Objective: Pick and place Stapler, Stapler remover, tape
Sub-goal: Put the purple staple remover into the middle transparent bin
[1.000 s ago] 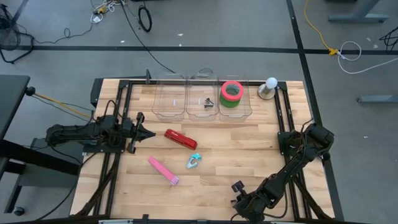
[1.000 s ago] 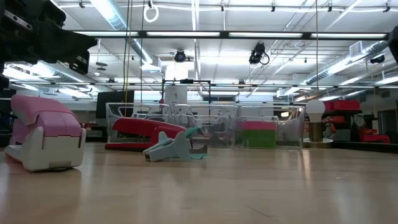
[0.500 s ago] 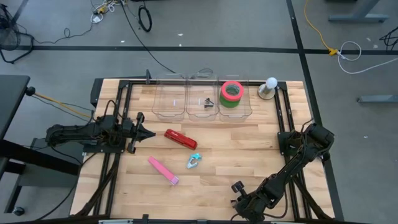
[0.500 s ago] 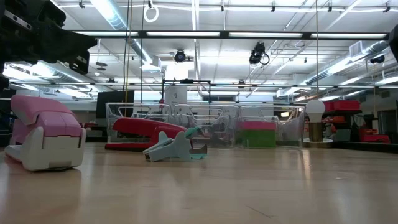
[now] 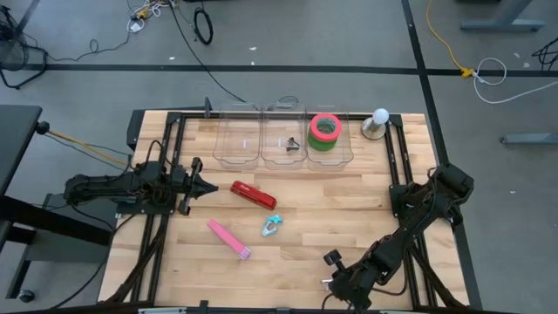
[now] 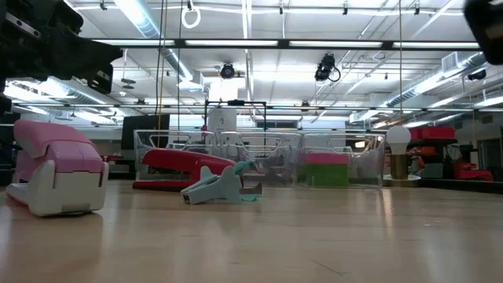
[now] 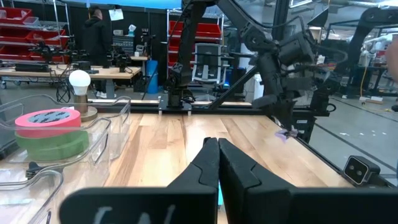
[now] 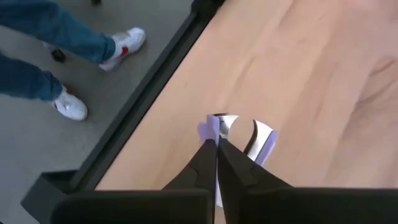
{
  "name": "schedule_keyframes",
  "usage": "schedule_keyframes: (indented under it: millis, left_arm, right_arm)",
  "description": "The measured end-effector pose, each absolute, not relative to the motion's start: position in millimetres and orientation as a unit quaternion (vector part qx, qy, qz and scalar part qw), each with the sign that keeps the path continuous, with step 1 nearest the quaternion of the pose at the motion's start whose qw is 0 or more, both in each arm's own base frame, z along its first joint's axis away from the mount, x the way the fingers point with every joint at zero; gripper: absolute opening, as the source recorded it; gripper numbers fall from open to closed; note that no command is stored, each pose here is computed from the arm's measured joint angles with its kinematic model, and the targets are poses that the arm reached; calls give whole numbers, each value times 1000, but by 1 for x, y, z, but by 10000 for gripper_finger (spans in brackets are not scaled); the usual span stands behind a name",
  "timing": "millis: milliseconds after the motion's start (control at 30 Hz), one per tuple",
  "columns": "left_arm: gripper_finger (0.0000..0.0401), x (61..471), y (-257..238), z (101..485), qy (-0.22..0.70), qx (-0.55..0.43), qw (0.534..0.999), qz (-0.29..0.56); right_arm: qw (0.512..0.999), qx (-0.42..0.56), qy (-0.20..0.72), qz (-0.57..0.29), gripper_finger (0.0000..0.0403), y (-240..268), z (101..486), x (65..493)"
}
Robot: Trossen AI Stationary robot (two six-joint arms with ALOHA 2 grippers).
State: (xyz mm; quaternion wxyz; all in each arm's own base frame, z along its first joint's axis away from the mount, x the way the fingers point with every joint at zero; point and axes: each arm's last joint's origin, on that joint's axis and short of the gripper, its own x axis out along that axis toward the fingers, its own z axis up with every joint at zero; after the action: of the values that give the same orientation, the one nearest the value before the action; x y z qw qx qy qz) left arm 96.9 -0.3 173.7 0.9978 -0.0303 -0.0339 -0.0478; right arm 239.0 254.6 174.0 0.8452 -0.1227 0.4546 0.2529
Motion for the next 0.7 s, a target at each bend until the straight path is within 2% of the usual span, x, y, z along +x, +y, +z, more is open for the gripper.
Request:
schedule_keyframes:
  millis: [400, 700]
  left_arm:
    - [3, 97, 0, 174, -34, -30, 998, -47]
    - [3, 97, 0, 174, -34, -31, 998, -48]
  right_arm:
    - [881, -59, 409, 230, 3, 214, 221, 258]
    - [898, -54, 389, 199, 2, 180, 241, 269]
